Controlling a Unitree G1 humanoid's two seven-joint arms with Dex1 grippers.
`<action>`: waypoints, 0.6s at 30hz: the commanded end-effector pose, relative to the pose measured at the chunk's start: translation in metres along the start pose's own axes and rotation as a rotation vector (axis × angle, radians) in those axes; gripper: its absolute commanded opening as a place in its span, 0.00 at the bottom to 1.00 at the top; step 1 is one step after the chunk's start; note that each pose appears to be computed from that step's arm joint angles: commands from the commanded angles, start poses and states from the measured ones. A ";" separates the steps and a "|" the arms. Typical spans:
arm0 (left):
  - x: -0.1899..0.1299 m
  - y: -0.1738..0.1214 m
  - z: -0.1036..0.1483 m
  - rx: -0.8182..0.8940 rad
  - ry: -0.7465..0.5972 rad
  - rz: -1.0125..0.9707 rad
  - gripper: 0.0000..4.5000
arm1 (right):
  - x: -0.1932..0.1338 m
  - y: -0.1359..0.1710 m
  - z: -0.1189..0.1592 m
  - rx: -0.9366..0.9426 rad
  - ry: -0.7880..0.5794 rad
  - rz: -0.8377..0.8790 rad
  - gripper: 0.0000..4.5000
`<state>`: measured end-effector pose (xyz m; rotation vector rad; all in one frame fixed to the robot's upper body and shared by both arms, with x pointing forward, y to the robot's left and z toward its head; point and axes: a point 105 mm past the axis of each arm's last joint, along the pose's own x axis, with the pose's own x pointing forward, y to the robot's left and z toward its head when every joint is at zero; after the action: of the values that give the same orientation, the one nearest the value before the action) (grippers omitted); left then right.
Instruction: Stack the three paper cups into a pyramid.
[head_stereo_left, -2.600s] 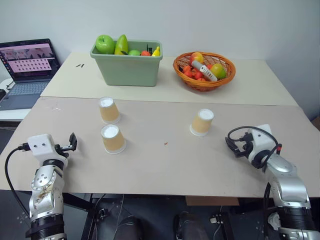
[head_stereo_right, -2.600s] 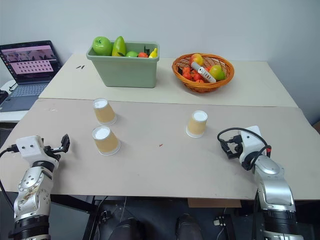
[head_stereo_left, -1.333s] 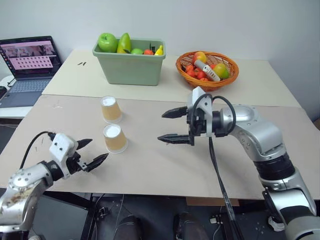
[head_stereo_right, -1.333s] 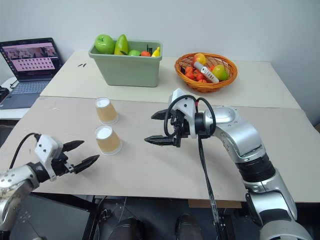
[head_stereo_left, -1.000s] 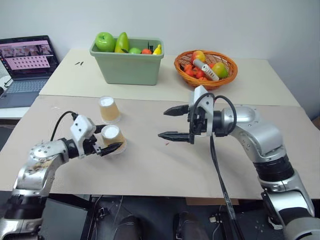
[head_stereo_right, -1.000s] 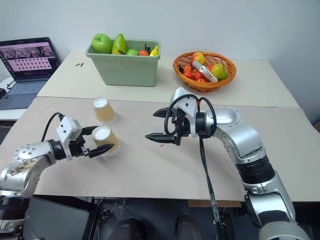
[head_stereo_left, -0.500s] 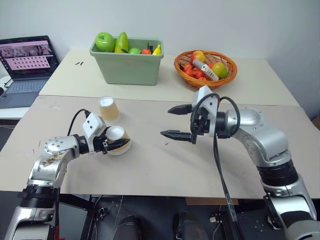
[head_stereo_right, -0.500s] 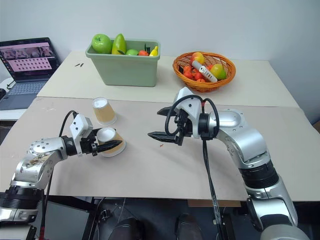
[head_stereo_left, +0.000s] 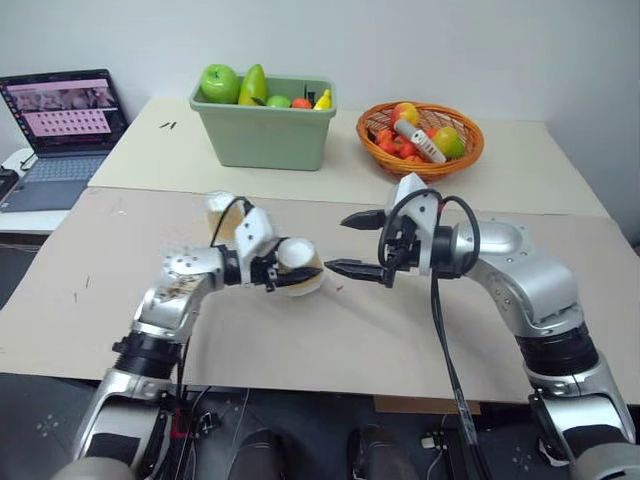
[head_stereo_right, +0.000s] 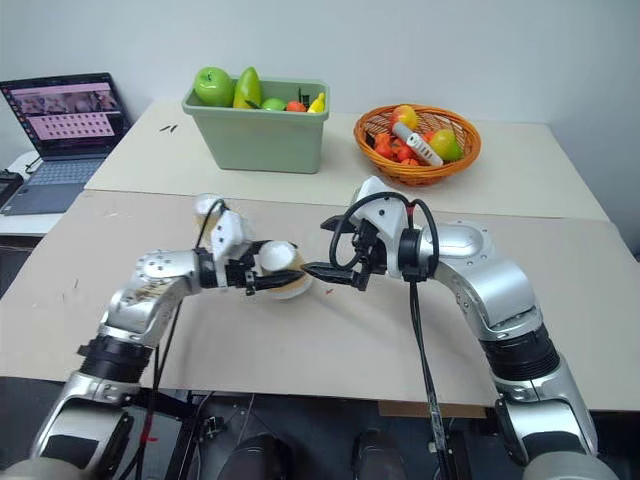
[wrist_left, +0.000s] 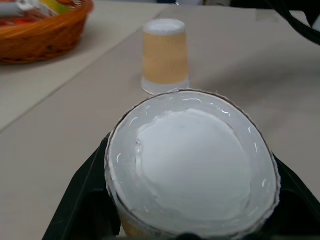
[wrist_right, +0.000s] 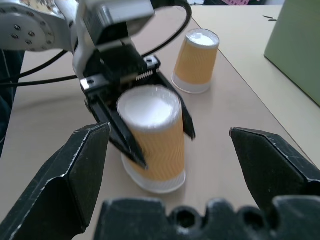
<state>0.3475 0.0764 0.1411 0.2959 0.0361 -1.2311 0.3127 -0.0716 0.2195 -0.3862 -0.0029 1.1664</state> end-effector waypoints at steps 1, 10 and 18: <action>0.016 0.002 -0.003 0.041 0.007 -0.026 0.62 | -0.013 -0.003 0.013 -0.031 -0.031 -0.048 1.00; 0.020 0.003 0.006 0.060 -0.050 -0.029 0.99 | -0.019 -0.004 0.013 -0.019 -0.024 -0.082 1.00; -0.046 0.003 0.054 0.096 -0.094 0.103 0.99 | -0.014 -0.004 0.010 -0.006 -0.029 -0.057 1.00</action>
<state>0.3404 0.0997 0.1778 0.3381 -0.0561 -1.1636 0.3112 -0.0819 0.2219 -0.3739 0.0097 1.1070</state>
